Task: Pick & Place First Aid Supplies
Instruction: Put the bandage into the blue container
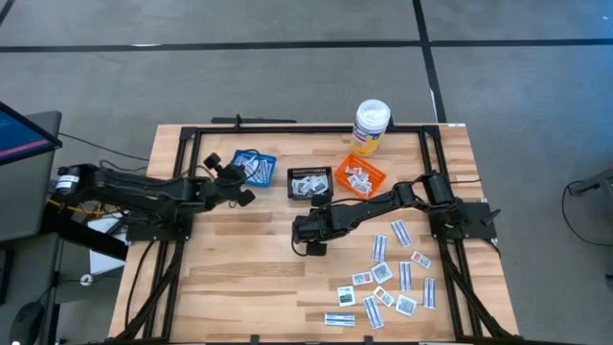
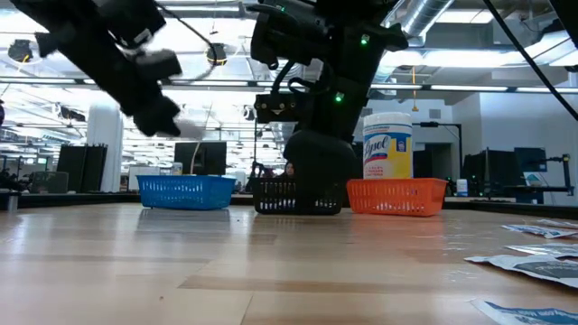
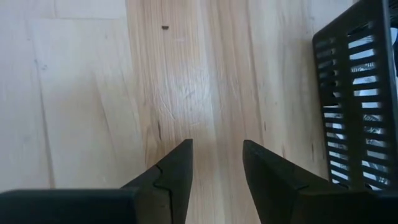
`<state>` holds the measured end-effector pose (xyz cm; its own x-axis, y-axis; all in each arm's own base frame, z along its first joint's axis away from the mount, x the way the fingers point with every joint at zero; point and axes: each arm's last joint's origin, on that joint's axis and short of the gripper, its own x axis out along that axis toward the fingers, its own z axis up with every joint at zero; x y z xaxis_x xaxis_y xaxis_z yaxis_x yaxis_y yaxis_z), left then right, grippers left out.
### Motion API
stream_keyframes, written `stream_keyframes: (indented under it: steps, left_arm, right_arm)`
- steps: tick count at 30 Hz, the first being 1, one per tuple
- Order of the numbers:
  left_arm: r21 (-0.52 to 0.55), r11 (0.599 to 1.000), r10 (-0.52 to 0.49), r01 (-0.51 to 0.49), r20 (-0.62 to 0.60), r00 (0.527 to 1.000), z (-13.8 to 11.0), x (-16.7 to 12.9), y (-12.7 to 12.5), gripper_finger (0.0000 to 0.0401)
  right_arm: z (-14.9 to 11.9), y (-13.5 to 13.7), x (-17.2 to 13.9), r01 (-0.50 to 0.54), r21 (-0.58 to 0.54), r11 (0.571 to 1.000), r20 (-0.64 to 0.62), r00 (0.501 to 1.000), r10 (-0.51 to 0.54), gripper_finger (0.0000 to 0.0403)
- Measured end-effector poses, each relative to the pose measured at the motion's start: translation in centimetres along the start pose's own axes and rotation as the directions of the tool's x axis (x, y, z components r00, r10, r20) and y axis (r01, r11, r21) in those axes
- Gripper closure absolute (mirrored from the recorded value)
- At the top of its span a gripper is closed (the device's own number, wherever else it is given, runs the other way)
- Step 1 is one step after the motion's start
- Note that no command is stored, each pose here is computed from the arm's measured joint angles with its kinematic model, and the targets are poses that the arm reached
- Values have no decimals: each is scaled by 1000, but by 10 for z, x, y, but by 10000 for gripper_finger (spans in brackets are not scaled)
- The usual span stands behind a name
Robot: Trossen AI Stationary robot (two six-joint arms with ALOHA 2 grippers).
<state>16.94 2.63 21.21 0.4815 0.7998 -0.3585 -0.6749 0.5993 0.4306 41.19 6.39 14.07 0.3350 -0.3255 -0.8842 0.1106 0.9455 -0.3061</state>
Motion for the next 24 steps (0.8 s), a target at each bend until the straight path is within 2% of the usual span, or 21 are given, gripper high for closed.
stream_keyframes:
  steps: [5,10,13,17,21,24]
  left_arm:
    - [42,997,74,-70,-115,991,-10,24,-6,365]
    - [26,991,134,-131,-189,973,-18,41,-5,326]
    - [12,996,91,-90,-202,975,-19,43,-6,297]
    - [-63,998,-31,23,-130,991,-10,39,-11,264]
    - [-147,985,-84,84,8,996,6,27,-13,246]
    - [-164,977,-120,135,96,988,15,14,-12,242]
  right_arm:
    - [0,0,0,0,-1,1000,0,1000,0,271]
    - [0,0,0,-1,-3,1000,1,1000,1,274]
    - [0,0,0,-1,-3,1000,1,1000,1,274]
    - [0,1,0,-38,-11,999,-6,999,38,274]
    - [0,4,-1,-72,-30,997,-9,997,72,274]
    - [3,6,-9,-78,-48,996,-26,997,77,274]
